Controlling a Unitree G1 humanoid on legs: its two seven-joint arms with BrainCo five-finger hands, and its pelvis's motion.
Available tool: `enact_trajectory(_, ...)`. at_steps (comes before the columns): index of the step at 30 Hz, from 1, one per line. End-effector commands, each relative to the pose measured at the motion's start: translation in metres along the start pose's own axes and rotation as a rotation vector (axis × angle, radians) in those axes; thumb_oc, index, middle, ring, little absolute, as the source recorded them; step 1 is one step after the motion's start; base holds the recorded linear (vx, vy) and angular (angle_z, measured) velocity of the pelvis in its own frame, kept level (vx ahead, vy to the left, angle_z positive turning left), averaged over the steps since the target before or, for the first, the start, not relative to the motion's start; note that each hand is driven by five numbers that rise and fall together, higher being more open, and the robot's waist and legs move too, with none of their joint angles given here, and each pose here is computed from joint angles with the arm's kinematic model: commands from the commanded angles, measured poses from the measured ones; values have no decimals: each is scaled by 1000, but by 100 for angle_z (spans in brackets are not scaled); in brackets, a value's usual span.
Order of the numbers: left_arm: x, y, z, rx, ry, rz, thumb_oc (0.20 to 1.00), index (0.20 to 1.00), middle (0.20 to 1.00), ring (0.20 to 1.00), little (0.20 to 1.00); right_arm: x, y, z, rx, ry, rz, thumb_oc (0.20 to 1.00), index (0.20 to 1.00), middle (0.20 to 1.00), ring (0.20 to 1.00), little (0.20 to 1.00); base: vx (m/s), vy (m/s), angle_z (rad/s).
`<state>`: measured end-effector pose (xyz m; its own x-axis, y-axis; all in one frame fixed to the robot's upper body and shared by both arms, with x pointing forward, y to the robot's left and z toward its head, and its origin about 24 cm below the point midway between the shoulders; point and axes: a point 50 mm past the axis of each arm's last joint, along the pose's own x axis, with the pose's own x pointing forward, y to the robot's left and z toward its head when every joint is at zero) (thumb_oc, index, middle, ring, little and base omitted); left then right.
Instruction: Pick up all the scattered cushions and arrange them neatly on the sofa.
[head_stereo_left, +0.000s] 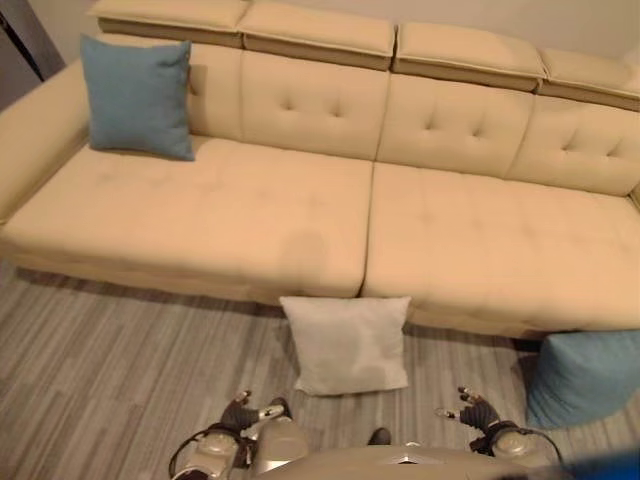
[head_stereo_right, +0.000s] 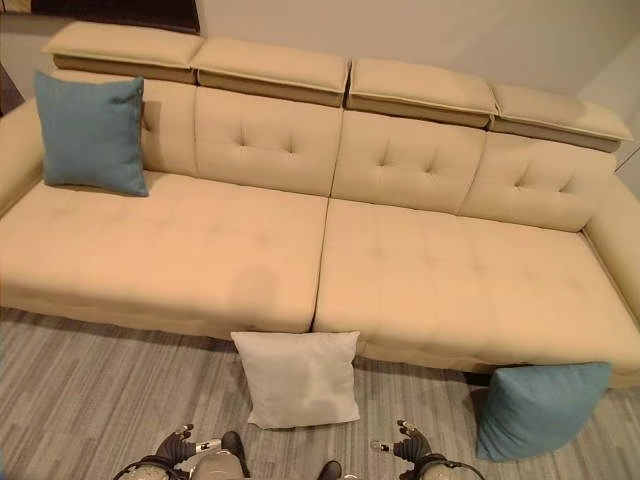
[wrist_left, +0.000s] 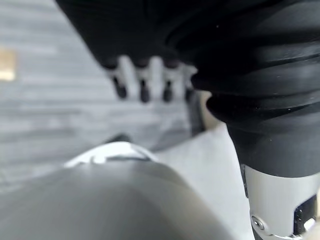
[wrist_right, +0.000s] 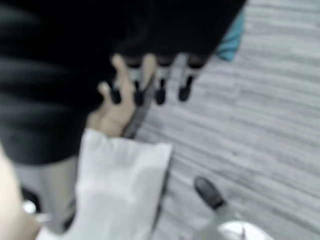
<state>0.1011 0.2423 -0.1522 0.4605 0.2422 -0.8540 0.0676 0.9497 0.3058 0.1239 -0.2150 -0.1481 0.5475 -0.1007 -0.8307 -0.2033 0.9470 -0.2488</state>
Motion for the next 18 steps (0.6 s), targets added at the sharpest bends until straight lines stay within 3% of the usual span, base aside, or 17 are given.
enact_trajectory(1, 3, -1, 10, 29, -26, -7, 1000, 1000, 1000, 1000, 1000, 6, -10, 30, -33, -106, -18, 1000, 1000, 1000, 1000, 1000, 203, 249, -7)
enact_trajectory(9, 6, 5, 37, 50, -124, 6, 1000, 1000, 1000, 1000, 1000, 6, -11, 54, -45, -200, -11, 1000, 1000, 1000, 1000, 1000, 71, 98, 17)
enact_trajectory(18, 6, 2, 48, 22, -167, 8, 1000, 1000, 1000, 1000, 1000, 4, -24, 65, -73, -257, -45, 1000, 1000, 1000, 1000, 1000, 79, -75, 43)
